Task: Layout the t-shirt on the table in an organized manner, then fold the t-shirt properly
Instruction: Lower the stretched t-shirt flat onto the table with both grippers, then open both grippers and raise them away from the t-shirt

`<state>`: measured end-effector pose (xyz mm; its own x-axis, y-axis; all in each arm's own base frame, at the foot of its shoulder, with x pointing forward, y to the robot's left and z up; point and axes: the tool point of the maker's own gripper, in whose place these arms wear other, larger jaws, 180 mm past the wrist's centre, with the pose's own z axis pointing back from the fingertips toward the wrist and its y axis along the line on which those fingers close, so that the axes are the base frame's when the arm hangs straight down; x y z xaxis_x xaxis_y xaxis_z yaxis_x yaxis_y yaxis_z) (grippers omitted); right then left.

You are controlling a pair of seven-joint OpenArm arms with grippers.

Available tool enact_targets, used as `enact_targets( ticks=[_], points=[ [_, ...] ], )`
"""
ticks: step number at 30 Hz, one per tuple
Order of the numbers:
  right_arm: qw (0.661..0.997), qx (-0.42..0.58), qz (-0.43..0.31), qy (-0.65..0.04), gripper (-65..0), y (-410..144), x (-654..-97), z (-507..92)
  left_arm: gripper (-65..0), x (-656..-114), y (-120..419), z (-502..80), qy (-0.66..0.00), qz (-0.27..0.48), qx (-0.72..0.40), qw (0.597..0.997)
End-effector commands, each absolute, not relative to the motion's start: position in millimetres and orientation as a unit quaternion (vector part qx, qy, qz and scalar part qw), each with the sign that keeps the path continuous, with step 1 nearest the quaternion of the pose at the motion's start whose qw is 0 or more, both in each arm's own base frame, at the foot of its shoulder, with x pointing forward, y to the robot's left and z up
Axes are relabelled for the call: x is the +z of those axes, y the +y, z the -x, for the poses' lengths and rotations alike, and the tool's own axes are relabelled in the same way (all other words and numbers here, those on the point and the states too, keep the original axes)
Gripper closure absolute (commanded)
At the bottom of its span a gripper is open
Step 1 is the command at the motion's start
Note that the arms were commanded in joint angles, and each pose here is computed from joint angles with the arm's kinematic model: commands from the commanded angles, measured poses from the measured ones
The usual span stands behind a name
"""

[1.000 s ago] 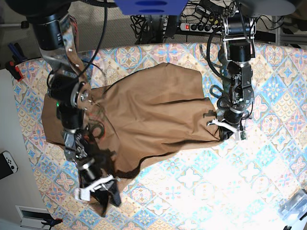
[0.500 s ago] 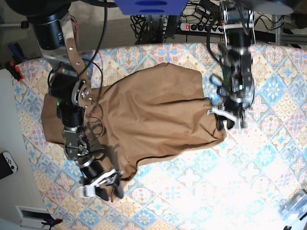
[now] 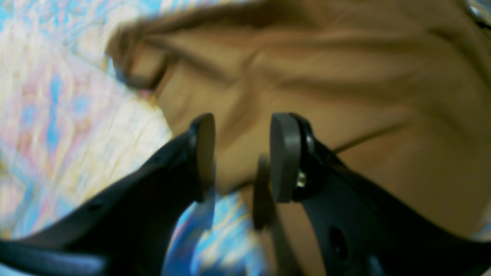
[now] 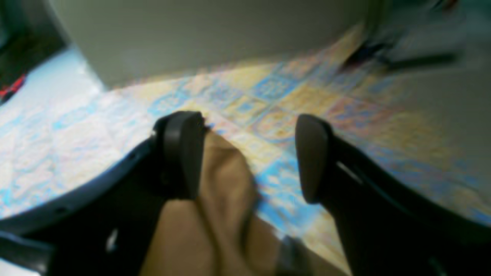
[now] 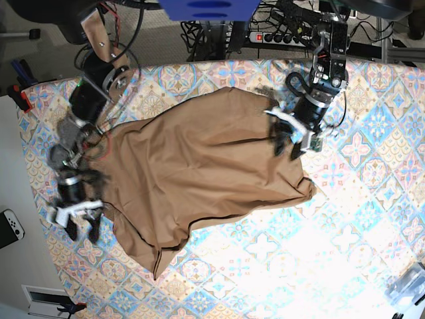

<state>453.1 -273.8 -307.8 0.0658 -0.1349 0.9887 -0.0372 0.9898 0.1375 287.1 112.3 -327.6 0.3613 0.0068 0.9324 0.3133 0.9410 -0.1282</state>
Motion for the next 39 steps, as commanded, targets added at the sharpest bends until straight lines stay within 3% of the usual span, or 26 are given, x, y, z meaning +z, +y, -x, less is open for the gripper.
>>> enact_targets(
  ticks=[1, 10, 15, 27, 39],
  points=[
    [0.726, -0.029, -0.046, -0.686, -36.4, -285, -303, -445, -24.0, -315, 106, -286, -0.567, 0.15, -0.102, 0.804],
    [0.787, 0.014, 0.053, -0.615, -36.4, -317, -287, -414, -24.0, -301, 75, -252, -0.561, 0.187, -0.089, 0.801],
    [0.835, 0.019, 0.075, -0.544, -36.4, -324, -319, -378, -24.0, -309, 71, -231, -0.541, 0.197, -0.083, 0.813],
    [0.864, -0.01, 0.026, -0.503, -36.4, -314, -343, -319, -24.0, -330, 73, -197, -0.5, 0.196, -0.074, 0.84],
    [0.857, -0.103, 0.079, -0.499, -36.4, -377, -335, -275, -24.0, -328, 74, -199, -0.503, 0.196, -0.08, 0.838]
  ],
)
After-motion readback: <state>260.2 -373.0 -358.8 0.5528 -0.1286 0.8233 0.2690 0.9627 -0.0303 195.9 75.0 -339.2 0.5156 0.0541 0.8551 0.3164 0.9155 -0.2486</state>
